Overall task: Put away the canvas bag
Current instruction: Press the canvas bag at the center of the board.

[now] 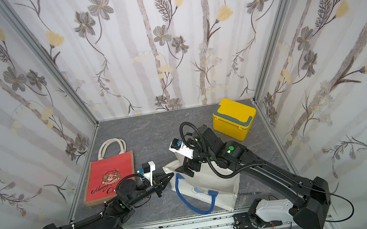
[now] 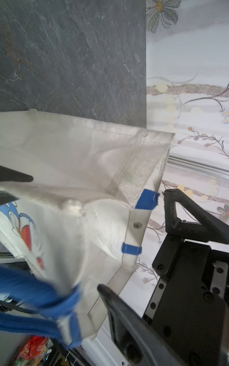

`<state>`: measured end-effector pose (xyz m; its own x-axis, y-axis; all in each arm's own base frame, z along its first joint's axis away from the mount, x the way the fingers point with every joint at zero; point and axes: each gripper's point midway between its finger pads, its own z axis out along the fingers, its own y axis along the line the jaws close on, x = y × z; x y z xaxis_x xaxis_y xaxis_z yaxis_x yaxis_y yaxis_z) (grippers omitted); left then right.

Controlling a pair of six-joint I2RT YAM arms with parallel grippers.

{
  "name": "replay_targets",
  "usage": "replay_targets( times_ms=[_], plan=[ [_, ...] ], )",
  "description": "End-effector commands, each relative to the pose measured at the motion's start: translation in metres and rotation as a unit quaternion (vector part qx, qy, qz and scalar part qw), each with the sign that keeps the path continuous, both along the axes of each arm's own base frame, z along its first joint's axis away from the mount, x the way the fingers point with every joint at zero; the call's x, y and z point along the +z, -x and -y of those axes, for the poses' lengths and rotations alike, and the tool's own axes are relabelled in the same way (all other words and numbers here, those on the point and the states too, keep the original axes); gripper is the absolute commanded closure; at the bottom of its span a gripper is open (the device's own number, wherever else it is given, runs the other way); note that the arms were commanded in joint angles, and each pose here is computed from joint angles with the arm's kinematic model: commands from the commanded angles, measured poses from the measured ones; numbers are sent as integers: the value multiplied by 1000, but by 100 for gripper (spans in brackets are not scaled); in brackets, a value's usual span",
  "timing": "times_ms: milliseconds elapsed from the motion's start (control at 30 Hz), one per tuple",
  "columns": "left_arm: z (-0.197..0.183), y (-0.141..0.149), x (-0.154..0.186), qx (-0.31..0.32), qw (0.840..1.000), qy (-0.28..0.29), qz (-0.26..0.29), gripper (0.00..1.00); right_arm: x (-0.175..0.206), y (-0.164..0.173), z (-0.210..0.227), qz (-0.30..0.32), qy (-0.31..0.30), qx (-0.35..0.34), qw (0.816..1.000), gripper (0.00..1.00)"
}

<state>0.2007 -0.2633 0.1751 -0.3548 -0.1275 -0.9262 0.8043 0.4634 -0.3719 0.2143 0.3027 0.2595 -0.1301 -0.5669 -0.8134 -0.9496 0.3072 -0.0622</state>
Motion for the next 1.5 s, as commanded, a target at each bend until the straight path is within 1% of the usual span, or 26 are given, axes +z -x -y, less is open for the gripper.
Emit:
replay_targets(
  times_ms=[0, 67, 133, 200, 300, 400, 567, 667, 767, 800, 900, 933, 967, 1000, 1033, 1133, 1200, 1300, 1333, 1367, 1433, 1467],
  plan=[
    [-23, -27, -2, 105, 994, 4, -14, 100, -8, -4, 4, -3, 19, -15, 1000, 8],
    [-33, -36, 1, 145, 989, 6, -15, 100, -21, -4, 11, -12, 38, -28, 999, 11],
    [-34, -33, 7, 141, 990, 10, -9, 100, -28, -6, 17, -16, 49, -49, 997, 12],
    [-38, -31, 8, 146, 989, 11, -10, 100, -31, -22, 29, 3, 59, -105, 993, 14],
    [-44, -28, 4, 150, 989, 14, -11, 100, -30, -45, 40, 27, 59, -150, 986, 16],
    [-40, -19, 1, 126, 992, 24, -18, 100, -25, -65, 29, 36, 53, -161, 985, 17],
    [-31, -1, -9, 75, 996, 27, -32, 100, -24, -107, 6, 51, 70, -184, 979, 18],
    [-25, 10, -5, 46, 998, 30, -28, 100, -22, -119, -11, 51, 66, -166, 983, 17],
    [-25, 13, -1, 43, 998, 30, -24, 100, -18, -124, -23, 52, 56, -152, 985, 16],
    [-27, 12, -2, 49, 998, 29, -24, 98, -15, -122, -27, 50, 53, -142, 987, 16],
    [-27, 11, -1, 52, 998, 22, -23, 98, -3, -108, -30, 41, 34, -111, 992, 16],
    [-26, 11, -1, 49, 998, 20, -24, 96, 0, -102, -29, 41, 29, -102, 994, 16],
    [-25, 13, -1, 43, 999, 17, -20, 88, 4, -94, -27, 38, 22, -92, 995, 15],
    [-24, 12, -2, 43, 999, 7, -15, 76, 8, -83, -25, 32, 14, -79, 996, 13],
    [-25, 9, -4, 50, 999, -4, -11, 70, 13, -74, -23, 28, 8, -67, 997, 12],
    [-26, 2, -4, 63, 997, -31, 10, 57, 24, -47, -16, 14, -19, -42, 999, 2],
    [-21, 0, -1, 53, 997, -49, 22, 52, 28, -32, -13, 12, -24, -39, 999, 0],
    [-16, -1, 6, 41, 997, -54, 35, 51, 27, -20, -14, -2, -21, -38, 999, 0],
    [-15, 0, 6, 35, 997, -56, 38, 51, 25, -9, -22, -6, -16, -24, 1000, 0],
    [-14, 0, 4, 28, 997, -59, 38, 54, 21, -5, -26, -8, -5, -19, 1000, 0],
    [-11, 2, 1, 10, 997, -63, 34, 64, 10, 0, -33, -10, 15, -12, 1000, 0],
    [-8, 5, 1, -5, 998, -60, 33, 71, 5, -1, -37, -9, 25, -11, 1000, 0]
  ],
)
